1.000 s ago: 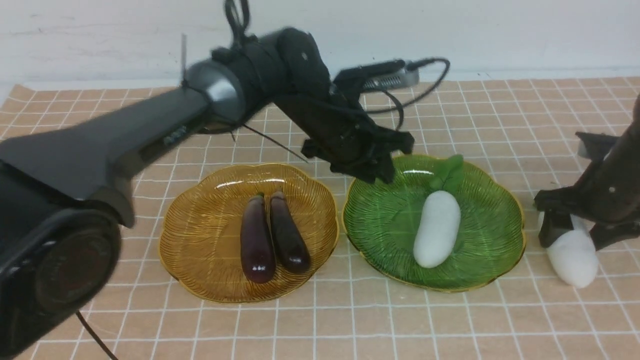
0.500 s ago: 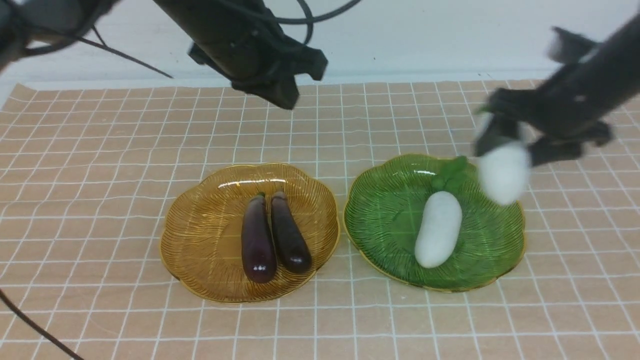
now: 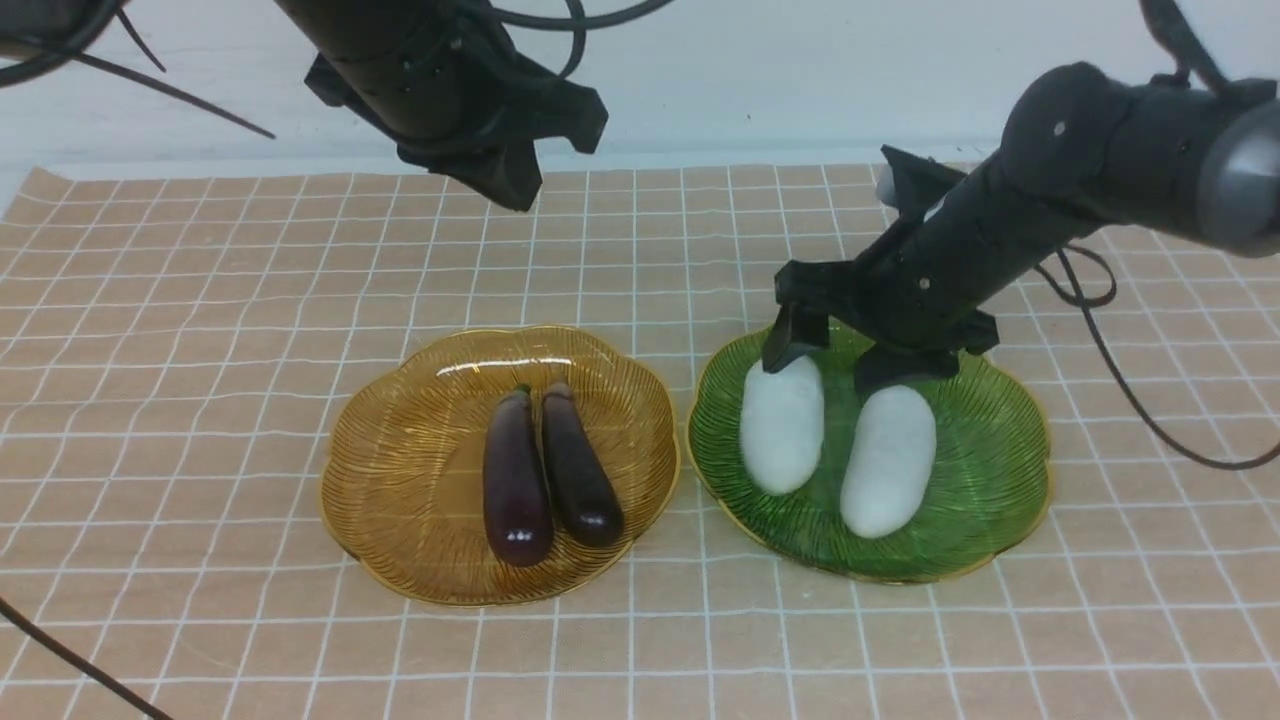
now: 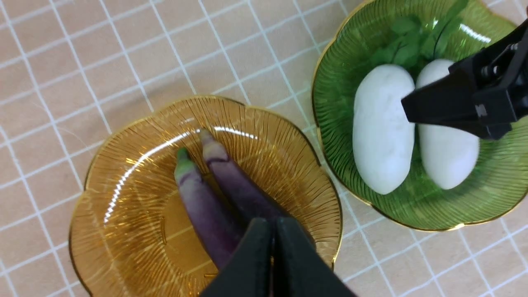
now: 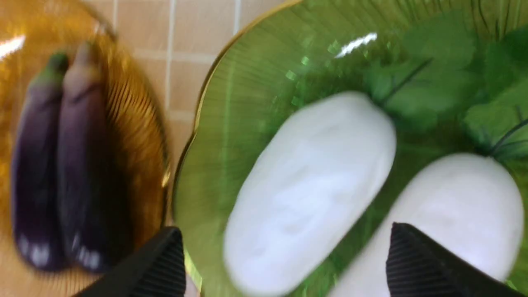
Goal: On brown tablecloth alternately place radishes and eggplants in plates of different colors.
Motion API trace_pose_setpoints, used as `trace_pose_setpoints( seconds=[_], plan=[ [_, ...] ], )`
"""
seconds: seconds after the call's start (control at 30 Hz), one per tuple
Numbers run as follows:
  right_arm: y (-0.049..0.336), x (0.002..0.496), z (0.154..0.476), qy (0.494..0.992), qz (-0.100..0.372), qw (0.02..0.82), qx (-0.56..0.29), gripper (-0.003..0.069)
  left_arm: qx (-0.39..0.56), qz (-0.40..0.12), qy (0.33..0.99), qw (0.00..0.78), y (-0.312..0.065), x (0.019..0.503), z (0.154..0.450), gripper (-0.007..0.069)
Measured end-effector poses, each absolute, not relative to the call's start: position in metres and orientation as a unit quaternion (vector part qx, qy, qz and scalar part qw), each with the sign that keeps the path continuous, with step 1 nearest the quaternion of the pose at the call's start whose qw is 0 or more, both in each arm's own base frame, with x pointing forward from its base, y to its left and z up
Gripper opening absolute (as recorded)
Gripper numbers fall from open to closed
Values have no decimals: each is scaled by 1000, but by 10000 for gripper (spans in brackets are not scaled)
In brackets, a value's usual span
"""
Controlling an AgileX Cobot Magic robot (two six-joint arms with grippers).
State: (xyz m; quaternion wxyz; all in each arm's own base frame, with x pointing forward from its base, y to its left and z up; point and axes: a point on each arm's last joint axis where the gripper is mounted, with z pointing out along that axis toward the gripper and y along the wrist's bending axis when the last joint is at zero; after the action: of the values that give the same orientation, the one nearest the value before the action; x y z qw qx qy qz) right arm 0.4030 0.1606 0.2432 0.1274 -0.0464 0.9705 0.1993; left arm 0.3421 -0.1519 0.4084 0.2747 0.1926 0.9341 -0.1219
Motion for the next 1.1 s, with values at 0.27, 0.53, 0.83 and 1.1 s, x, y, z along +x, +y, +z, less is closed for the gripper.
trace_pose_setpoints(
  seconds=[0.27, 0.53, 0.83, 1.1],
  plan=[
    [145, 392, 337, 959, 141, 222, -107, 351, 191, -120, 922, 316, -134, 303, 443, -4],
    [104, 298, 474, 901, 115, 401, -119, 20, 163, -64, 928, 329, -97, 243, 447, -4],
    [54, 161, 522, 827, 115, 540, -104, -15, 145, -63, 906, 393, -56, 149, 431, -4],
    [29, 92, 481, 713, 122, 685, -91, -15, 136, -78, 876, 456, -36, 101, 399, -4]
  ],
)
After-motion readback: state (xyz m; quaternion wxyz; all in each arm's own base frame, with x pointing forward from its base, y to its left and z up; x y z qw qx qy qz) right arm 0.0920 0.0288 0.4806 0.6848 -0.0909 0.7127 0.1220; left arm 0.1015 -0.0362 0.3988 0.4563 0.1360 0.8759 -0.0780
